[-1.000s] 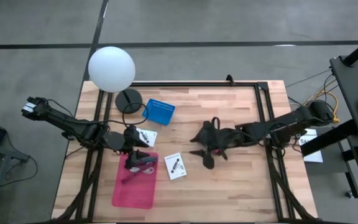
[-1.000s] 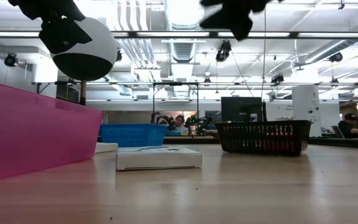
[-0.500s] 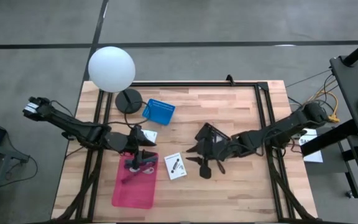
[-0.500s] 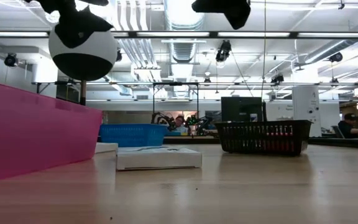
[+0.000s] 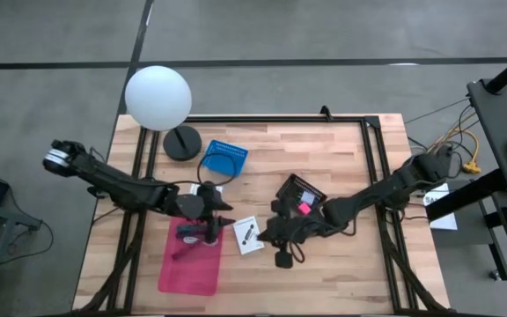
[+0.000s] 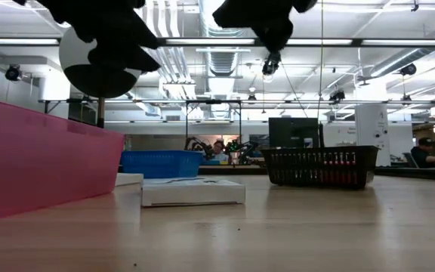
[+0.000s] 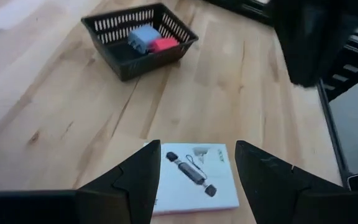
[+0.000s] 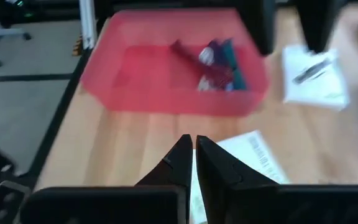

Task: Pick and place items into bin
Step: Put the bottom white card reader box into the blue bin

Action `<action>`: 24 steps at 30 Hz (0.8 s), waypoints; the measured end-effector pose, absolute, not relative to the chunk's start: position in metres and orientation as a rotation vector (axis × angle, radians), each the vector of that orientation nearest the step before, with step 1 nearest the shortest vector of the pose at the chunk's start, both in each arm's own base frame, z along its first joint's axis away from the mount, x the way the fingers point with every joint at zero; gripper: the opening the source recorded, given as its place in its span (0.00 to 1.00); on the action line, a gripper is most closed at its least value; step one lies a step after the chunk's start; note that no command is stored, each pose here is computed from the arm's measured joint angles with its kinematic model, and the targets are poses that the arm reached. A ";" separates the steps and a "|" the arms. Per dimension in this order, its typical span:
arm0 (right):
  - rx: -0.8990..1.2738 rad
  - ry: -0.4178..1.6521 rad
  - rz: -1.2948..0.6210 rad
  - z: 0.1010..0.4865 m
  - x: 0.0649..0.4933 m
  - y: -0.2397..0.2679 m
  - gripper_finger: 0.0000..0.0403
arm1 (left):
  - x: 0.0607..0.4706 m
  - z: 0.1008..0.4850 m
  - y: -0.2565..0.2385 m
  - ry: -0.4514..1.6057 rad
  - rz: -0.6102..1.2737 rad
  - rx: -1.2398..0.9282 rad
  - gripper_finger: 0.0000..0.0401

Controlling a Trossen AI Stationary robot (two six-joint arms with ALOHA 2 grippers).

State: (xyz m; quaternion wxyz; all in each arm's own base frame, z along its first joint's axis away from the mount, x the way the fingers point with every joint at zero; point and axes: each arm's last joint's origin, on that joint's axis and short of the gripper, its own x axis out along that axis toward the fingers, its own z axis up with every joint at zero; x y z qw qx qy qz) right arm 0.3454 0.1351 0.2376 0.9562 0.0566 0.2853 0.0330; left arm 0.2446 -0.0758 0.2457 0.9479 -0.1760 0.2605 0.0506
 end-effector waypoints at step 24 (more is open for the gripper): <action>0.097 0.731 0.262 0.196 0.344 0.156 0.26 | 0.287 0.219 -0.028 0.651 -0.146 -0.795 0.48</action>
